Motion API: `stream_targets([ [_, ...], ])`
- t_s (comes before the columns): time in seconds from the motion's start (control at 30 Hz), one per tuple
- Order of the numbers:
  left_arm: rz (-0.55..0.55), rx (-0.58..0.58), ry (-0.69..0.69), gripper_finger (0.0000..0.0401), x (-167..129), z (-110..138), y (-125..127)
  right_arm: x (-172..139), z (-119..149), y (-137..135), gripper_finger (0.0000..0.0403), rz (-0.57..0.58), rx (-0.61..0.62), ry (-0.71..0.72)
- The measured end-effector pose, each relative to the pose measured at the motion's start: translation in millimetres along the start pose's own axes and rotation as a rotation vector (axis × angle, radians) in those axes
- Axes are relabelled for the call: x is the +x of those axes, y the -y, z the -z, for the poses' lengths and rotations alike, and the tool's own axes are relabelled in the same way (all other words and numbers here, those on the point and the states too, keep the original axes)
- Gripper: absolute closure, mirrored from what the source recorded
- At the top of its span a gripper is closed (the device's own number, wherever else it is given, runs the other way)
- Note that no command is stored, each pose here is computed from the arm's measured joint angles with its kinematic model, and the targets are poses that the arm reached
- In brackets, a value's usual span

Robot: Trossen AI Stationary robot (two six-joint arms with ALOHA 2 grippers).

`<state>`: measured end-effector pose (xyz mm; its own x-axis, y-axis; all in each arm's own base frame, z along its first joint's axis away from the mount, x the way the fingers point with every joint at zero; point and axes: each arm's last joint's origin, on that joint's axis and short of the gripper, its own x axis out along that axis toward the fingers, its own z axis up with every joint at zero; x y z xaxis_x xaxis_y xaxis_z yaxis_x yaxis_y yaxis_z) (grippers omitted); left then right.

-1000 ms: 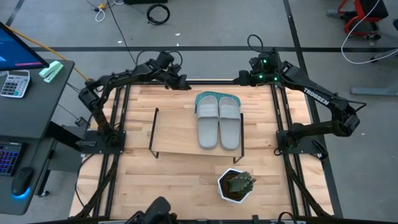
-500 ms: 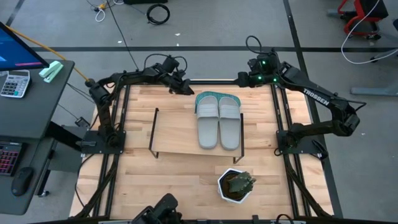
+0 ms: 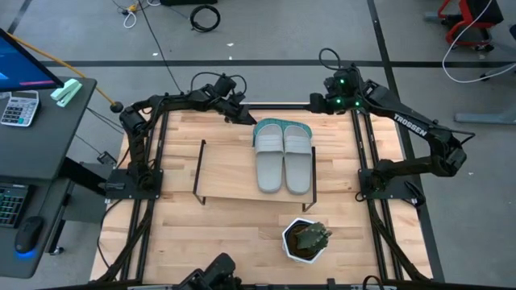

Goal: Pick and place slides into the shelf
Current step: Put the right green slipper on the shelf

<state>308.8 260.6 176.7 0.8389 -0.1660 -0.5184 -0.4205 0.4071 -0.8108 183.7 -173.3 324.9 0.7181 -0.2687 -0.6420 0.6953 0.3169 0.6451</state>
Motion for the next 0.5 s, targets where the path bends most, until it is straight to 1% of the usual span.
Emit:
stream_targets([
  [0.2,-0.001,0.005,-0.009,0.0198,3,2,3,0,0,1,0.0210,0.006,-0.006,0.000],
  [0.33,-0.031,0.015,0.000,0.0198,9,6,7,0,0,1,0.0210,0.006,-0.006,-0.001],
  [0.5,-0.073,0.027,0.009,0.0188,16,11,11,0,0,1,0.0210,0.006,-0.006,-0.001],
])
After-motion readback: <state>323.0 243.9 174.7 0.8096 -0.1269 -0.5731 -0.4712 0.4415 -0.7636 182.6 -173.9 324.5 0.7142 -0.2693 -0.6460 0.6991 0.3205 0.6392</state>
